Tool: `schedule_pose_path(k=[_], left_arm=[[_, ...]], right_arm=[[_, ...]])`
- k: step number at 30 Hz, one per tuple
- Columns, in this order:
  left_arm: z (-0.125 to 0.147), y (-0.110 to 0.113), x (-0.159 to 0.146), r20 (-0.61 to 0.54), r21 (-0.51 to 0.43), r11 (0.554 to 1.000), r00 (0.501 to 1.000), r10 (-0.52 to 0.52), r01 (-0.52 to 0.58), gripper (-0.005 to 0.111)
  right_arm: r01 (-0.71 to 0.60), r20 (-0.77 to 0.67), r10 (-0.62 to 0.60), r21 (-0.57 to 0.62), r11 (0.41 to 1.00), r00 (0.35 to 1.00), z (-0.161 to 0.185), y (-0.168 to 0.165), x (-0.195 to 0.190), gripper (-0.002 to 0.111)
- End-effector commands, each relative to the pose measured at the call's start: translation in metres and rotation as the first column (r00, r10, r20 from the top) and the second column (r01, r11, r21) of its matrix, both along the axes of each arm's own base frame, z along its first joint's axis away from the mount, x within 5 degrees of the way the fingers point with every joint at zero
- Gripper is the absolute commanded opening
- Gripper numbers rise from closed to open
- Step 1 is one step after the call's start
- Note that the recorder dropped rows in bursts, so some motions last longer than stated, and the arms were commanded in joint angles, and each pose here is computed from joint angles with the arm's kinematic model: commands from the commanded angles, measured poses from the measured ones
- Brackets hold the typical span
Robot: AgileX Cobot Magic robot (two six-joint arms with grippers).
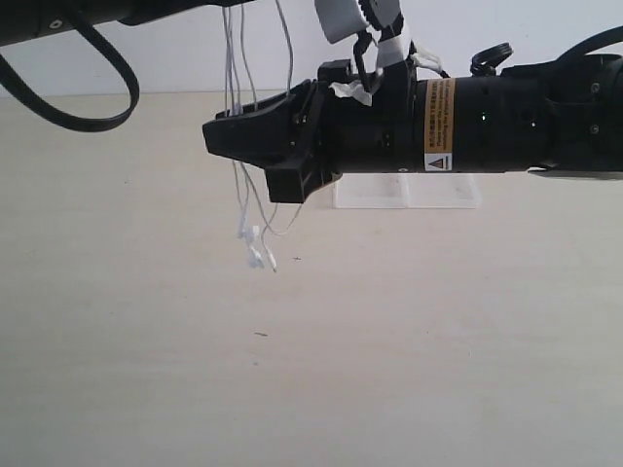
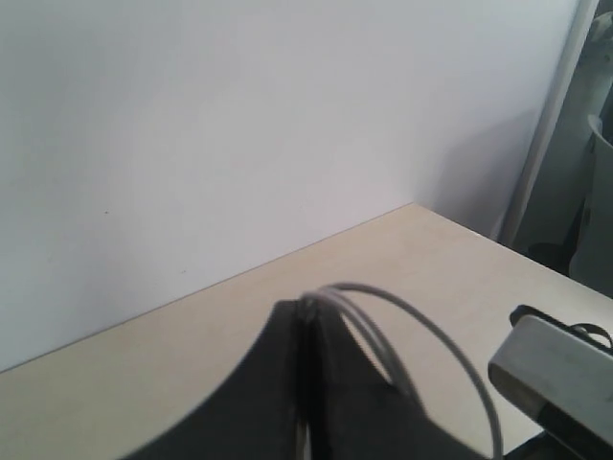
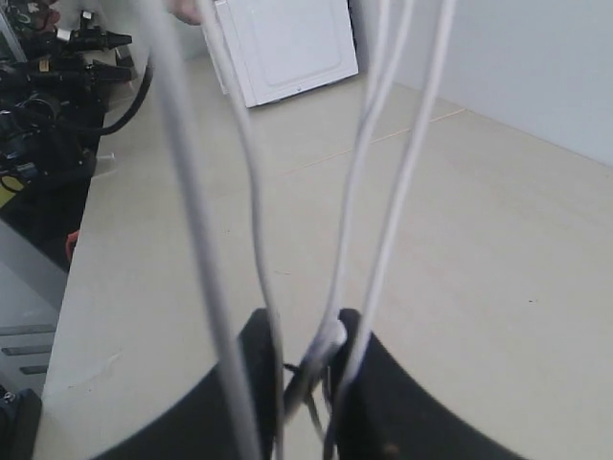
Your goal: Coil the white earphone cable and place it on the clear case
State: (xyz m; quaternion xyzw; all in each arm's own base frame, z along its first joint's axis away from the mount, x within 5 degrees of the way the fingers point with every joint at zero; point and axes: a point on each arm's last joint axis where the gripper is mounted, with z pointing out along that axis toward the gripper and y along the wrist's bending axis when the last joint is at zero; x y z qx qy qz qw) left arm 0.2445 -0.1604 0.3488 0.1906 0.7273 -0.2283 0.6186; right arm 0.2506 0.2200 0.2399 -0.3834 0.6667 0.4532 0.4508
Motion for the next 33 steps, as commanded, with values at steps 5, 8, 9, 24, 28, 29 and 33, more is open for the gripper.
schedule_pose_path(k=[5, 8, 9, 24, 28, 29, 33], left_arm=[[0.01, 0.001, -0.004, 0.034, -0.041, 0.999, 0.999, -0.006, 0.007, 0.0], [0.011, 0.001, -0.004, 0.033, -0.047, 0.999, 0.999, -0.005, 0.007, 0.0], [0.011, 0.002, -0.004, 0.027, -0.052, 0.999, 1.0, -0.004, 0.005, 0.0], [0.009, 0.002, -0.004, -0.024, -0.096, 0.995, 1.0, 0.007, -0.009, 0.0], [0.004, 0.004, -0.004, -0.081, -0.081, 0.996, 0.996, 0.027, -0.034, 0.0], [0.003, 0.004, -0.004, -0.095, -0.072, 0.997, 0.995, 0.033, -0.04, 0.0], [-0.002, 0.006, -0.004, -0.14, -0.034, 0.998, 0.989, 0.055, -0.06, 0.0]], right_arm=[[0.007, 0.016, -0.007, -0.028, 1.0, 1.0, -0.001, 0.0, 0.001, 0.015], [0.007, 0.017, -0.007, -0.034, 0.999, 1.0, -0.002, 0.0, 0.001, 0.008], [0.007, 0.017, -0.007, -0.034, 0.999, 1.0, -0.002, 0.0, 0.001, 0.003], [-0.037, -0.012, 0.036, -0.059, 0.998, 0.999, 0.0, 0.0, -0.005, 0.0], [-0.064, -0.011, 0.063, -0.121, 0.991, 0.998, 0.001, -0.003, -0.011, 0.0], [-0.065, -0.01, 0.064, -0.143, 0.988, 0.998, 0.001, -0.004, -0.012, 0.0], [-0.04, 0.006, 0.043, -0.233, 0.972, 0.999, 0.009, -0.012, -0.017, 0.0]])
